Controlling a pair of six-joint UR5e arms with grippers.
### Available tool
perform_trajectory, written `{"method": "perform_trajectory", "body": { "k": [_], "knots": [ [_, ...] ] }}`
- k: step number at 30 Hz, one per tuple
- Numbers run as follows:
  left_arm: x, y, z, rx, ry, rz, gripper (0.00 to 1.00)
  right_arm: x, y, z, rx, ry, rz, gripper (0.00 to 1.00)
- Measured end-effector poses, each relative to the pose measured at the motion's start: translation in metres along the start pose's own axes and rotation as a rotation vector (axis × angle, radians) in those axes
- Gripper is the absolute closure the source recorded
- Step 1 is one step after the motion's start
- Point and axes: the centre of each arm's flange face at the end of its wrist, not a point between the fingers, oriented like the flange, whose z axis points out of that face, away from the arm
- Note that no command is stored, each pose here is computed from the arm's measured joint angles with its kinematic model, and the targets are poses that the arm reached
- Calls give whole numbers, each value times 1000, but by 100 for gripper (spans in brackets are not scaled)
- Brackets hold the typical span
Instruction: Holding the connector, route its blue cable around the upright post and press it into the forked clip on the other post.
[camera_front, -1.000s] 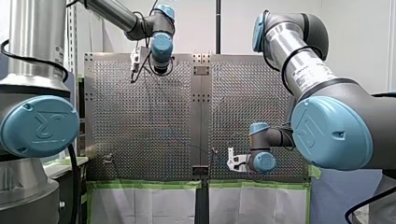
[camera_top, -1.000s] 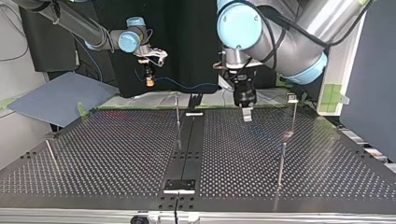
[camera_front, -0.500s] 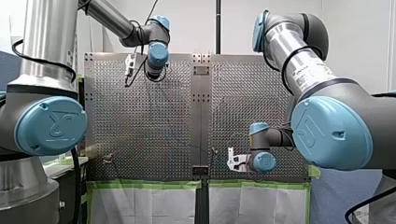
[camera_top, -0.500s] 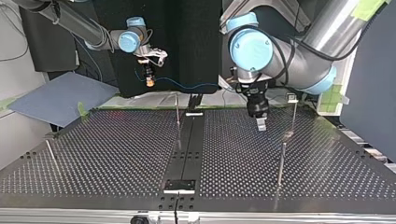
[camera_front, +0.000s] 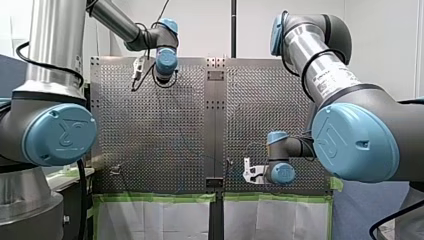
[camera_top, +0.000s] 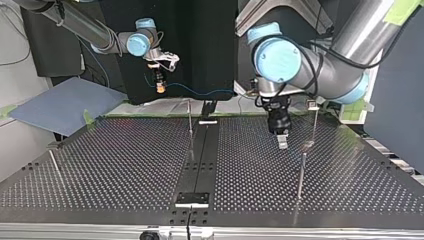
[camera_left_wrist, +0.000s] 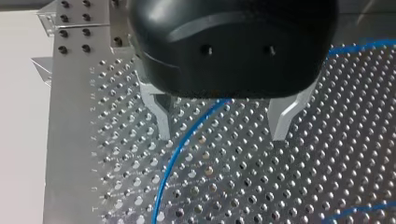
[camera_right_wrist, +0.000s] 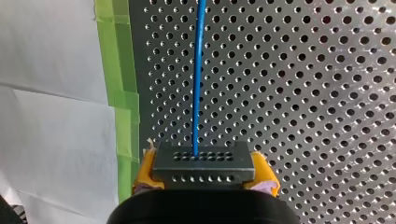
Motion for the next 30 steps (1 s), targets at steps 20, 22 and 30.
{"method": "perform_trajectory", "body": {
  "k": [20, 22, 30],
  "knots": [
    [9, -21, 32, -13, 8, 103, 0, 0, 0, 1, 1, 6, 2, 100],
    [12, -23, 33, -6, 11, 107, 0, 1, 0, 1, 0, 7, 2, 100],
    [43, -40, 45, 16, 54, 158, 0, 1, 1, 1, 0, 8, 3, 100]
  ]
}}
